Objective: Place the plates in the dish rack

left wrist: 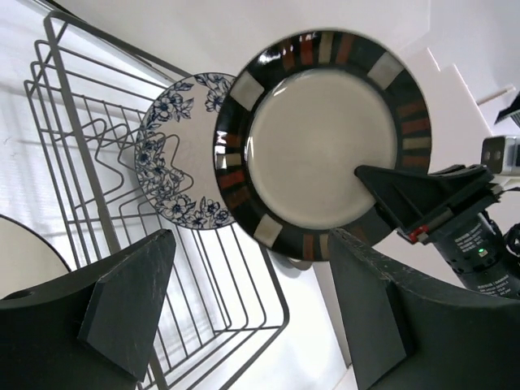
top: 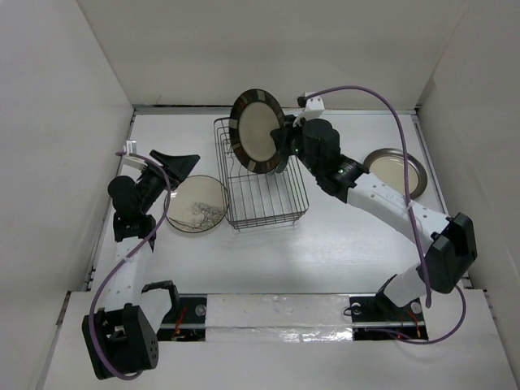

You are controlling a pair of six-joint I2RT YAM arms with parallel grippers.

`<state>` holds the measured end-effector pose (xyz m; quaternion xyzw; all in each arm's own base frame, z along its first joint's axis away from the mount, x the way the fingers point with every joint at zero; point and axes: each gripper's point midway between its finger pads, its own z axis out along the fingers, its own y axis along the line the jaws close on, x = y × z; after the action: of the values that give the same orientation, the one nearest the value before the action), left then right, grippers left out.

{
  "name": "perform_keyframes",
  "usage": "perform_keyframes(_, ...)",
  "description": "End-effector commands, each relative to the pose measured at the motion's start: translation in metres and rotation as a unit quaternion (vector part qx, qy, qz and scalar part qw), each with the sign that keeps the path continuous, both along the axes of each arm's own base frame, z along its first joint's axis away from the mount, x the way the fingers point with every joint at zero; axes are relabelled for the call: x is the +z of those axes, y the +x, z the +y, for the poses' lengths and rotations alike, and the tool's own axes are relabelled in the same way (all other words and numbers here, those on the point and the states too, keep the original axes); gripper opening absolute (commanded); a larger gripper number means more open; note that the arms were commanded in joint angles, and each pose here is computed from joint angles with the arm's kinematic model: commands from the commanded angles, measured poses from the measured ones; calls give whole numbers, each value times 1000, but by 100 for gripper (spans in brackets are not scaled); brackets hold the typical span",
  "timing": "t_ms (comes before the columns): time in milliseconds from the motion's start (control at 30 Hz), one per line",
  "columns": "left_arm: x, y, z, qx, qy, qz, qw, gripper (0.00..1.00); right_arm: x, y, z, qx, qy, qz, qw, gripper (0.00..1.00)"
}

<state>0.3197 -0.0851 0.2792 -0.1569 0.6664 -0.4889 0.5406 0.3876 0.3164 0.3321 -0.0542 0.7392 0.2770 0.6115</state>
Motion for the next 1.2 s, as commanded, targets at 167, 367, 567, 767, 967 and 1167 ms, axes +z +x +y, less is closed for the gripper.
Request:
perform_keyframes(167,11,1,7,21,-8,-27,999,59,83,34,-46,-175,-37,-105,978,0)
perform_keyframes(367,17,-3,2,2,-16,-43,999,15,78,60,-33,-209,-113,-104,966,0)
perform_keyframes(567,13,-2,-2,-11,-24,-34,999,0,59,77,-17,-223,-146,-95,959,0)
perform_keyframes(767,12,-2,-1,-20,-30,-36,999,20,30,87,-15,-248,-192,-75,947,0)
perform_keyframes(967,9,-1,0,-22,-41,-30,998,28,17,88,-20,-268,-190,-65,942,0)
perform_keyframes(1167,9,-2,2,-21,-51,-31,998,28,26,71,-25,-301,-148,-79,939,0)
